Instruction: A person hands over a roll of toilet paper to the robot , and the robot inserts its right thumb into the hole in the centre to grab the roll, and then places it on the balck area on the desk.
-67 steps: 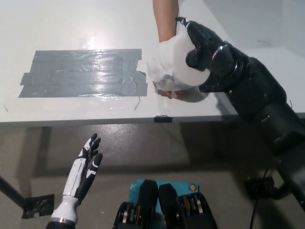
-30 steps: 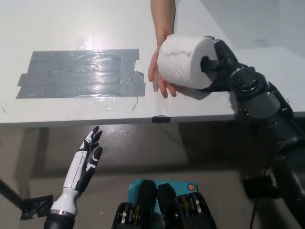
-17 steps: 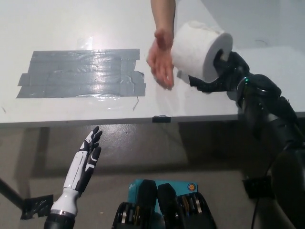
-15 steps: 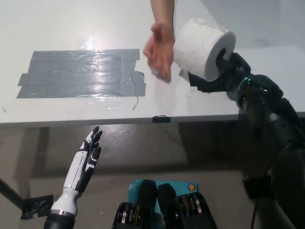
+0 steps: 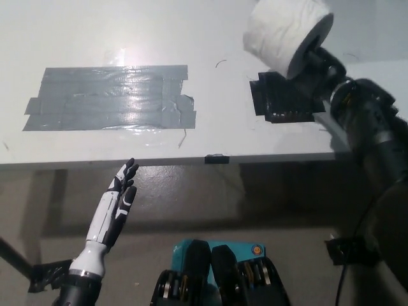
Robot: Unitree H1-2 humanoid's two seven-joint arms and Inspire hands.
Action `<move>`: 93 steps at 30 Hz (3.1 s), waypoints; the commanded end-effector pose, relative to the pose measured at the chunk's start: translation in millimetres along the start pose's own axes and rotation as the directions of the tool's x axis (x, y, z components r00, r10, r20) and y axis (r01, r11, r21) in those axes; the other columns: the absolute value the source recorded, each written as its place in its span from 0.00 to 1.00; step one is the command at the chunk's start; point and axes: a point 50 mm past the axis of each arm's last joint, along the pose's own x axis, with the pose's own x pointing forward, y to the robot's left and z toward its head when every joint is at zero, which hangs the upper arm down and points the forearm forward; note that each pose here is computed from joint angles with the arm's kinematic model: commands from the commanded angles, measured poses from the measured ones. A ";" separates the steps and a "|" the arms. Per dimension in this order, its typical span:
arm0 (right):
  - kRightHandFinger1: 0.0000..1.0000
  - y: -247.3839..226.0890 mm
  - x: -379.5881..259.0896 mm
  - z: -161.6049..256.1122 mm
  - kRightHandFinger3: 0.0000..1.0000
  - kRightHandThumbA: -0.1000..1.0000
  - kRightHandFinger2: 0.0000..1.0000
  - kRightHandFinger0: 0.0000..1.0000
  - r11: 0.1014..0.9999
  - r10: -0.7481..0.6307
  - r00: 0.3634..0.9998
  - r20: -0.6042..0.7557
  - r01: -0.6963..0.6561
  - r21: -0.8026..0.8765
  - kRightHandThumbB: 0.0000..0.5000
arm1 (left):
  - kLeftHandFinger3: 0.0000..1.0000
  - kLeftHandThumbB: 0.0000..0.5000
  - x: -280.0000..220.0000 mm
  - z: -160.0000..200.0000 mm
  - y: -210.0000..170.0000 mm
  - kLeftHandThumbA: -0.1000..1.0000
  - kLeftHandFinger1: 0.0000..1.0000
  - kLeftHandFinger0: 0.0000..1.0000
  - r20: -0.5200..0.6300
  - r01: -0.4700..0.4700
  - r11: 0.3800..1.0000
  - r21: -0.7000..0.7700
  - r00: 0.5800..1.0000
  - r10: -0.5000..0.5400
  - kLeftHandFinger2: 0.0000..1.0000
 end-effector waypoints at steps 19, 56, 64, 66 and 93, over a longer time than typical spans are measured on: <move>0.51 -41.2 -33.9 119.1 0.92 0.00 0.95 0.06 0.556 -0.083 0.996 -0.044 0.010 -0.831 0.34 | 1.00 0.19 11.5 5.9 8.9 1.00 1.00 1.00 0.048 -0.016 1.000 0.013 0.999 0.015 1.00; 1.00 26.0 -26.2 143.4 1.00 0.72 1.00 1.00 0.504 0.118 0.993 0.014 -0.047 -0.863 0.72 | 1.00 0.11 9.6 5.4 8.3 0.98 1.00 1.00 0.051 -0.016 1.000 0.012 0.999 0.015 1.00; 1.00 32.3 -20.7 134.0 1.00 0.78 1.00 1.00 0.531 0.139 0.984 0.112 0.022 -0.847 0.70 | 1.00 0.08 2.3 3.8 5.9 0.96 1.00 1.00 0.048 -0.025 1.000 0.005 0.999 0.024 1.00; 1.00 38.3 -22.9 140.9 1.00 0.78 1.00 1.00 0.541 0.170 0.973 0.153 0.037 -0.840 0.68 | 1.00 0.08 3.4 4.2 6.5 0.97 1.00 1.00 0.050 -0.028 1.000 0.007 0.998 0.028 1.00; 1.00 100.3 -302.8 55.0 1.00 1.00 1.00 1.00 0.774 0.579 0.356 0.733 0.043 -0.632 0.71 | 1.00 0.26 16.9 11.4 8.2 1.00 1.00 1.00 0.061 -0.049 0.999 -0.023 0.997 0.051 1.00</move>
